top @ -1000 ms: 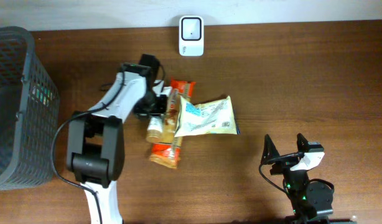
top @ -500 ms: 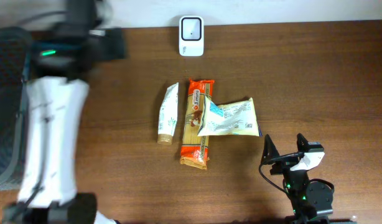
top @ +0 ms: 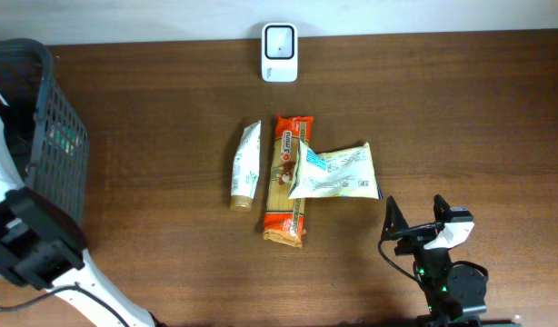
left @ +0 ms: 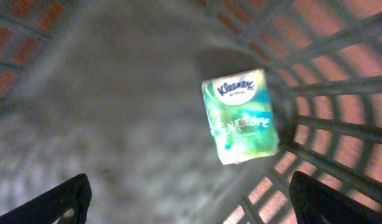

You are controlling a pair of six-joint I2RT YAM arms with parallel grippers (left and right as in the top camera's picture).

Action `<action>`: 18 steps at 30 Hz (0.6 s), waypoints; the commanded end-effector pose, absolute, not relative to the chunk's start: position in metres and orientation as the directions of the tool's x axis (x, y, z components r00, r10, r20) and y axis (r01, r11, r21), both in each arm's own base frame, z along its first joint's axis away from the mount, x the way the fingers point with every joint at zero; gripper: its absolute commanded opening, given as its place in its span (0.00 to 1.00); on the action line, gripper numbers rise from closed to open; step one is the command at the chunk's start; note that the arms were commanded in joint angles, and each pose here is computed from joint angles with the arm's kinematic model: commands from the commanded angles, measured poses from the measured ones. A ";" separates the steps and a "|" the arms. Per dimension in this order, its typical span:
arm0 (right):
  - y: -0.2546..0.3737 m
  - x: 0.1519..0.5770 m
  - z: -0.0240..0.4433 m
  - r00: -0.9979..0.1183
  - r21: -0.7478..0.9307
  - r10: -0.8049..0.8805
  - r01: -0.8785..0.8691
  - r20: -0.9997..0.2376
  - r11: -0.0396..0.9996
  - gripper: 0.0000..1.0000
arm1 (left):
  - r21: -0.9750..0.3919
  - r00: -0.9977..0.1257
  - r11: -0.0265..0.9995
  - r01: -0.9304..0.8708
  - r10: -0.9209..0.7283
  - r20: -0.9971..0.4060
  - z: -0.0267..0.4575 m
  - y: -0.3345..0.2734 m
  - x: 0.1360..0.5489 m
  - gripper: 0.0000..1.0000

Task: Scan the item barcode
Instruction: 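Take the small Kleenex tissue pack from the basket with the left gripper, place it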

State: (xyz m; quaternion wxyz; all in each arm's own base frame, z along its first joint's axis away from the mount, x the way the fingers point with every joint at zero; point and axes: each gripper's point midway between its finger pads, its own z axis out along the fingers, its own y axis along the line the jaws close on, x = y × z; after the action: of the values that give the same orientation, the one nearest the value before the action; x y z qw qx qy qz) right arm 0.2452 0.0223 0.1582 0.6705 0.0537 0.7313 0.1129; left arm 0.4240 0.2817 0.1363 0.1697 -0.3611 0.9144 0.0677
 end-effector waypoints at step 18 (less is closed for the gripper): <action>0.021 0.245 0.155 -0.098 0.238 0.230 -0.068 -0.968 0.969 0.99 | -0.142 -0.780 0.786 -0.602 -0.617 -0.108 0.037 0.263 0.428 0.36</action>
State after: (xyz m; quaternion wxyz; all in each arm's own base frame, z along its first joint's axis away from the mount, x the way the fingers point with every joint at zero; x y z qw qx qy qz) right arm 0.2452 0.0222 0.1582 0.6706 0.0537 0.7313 0.1126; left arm 0.4369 0.2530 0.0401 0.0893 -0.3195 0.9414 -0.0599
